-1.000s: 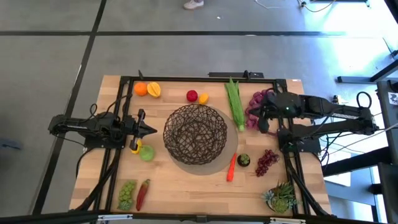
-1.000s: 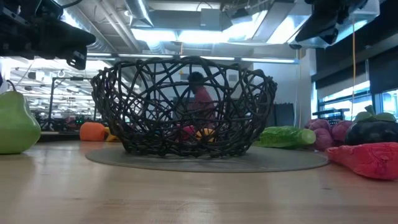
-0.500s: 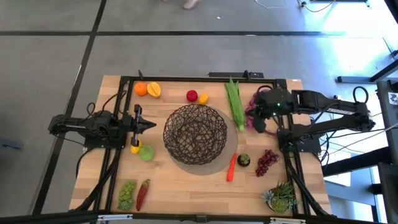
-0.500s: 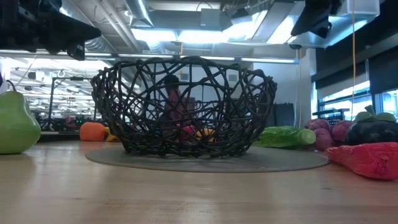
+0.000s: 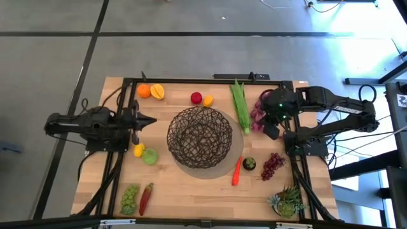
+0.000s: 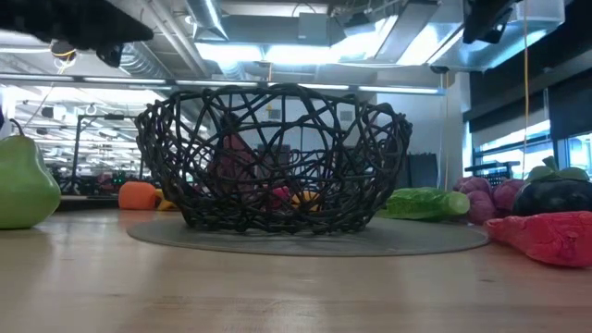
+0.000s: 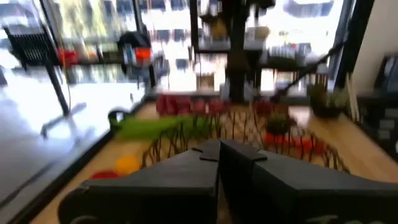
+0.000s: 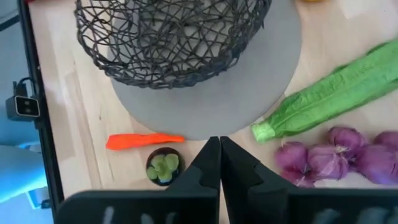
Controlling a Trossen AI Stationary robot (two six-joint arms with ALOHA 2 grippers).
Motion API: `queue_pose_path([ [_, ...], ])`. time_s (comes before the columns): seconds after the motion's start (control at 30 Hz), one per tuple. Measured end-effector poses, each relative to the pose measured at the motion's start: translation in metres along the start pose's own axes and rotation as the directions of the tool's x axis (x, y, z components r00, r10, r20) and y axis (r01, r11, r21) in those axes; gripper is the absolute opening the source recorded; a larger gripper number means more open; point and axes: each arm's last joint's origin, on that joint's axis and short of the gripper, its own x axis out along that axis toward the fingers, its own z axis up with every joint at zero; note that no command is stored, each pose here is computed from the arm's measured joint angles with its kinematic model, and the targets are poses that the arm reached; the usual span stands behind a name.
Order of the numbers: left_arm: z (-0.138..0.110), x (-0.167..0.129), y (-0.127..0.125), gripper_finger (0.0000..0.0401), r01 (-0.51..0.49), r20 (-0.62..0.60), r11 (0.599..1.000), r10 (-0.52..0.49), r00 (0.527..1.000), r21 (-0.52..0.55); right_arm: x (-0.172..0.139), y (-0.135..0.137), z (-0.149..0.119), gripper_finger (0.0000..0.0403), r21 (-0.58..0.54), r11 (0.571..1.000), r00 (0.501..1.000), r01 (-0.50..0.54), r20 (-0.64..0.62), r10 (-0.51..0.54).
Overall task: Build produce basket
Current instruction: Put the mangosteen into the wire basket
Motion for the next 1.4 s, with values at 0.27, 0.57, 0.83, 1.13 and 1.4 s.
queue_pose_path([
  [0.27, 0.039, 0.017, -0.003, 0.0000, -0.032, -0.297, 0.995, 0.001, 0.955, -0.100, 0.000, 0.002, 0.003, 0.0008, 0.090, 0.995, 0.999, -0.033, -0.030, 0.036],
  [0.57, 0.064, 0.024, -0.005, 0.0000, -0.096, -0.448, 0.971, -0.013, 0.894, -0.220, 0.011, 0.001, 0.001, 0.0068, 0.096, 0.995, 0.990, 0.012, -0.140, 0.001],
  [0.83, 0.065, 0.022, -0.007, 0.0000, -0.051, -0.465, 0.962, -0.083, 0.881, -0.268, 0.018, 0.004, 0.003, 0.0120, -0.034, 0.995, 0.975, -0.092, -0.204, 0.083],
  [1.13, 0.063, 0.021, -0.007, 0.0000, -0.022, -0.487, 0.970, -0.101, 0.868, -0.241, 0.043, 0.029, 0.001, 0.0118, -0.269, 0.936, 0.936, -0.226, -0.327, 0.132],
  [1.4, 0.065, 0.023, -0.009, 0.0000, 0.018, -0.488, 0.964, -0.150, 0.860, -0.266, 0.091, 0.051, -0.007, 0.0117, -0.335, 0.907, 0.872, -0.254, -0.484, 0.066],
])
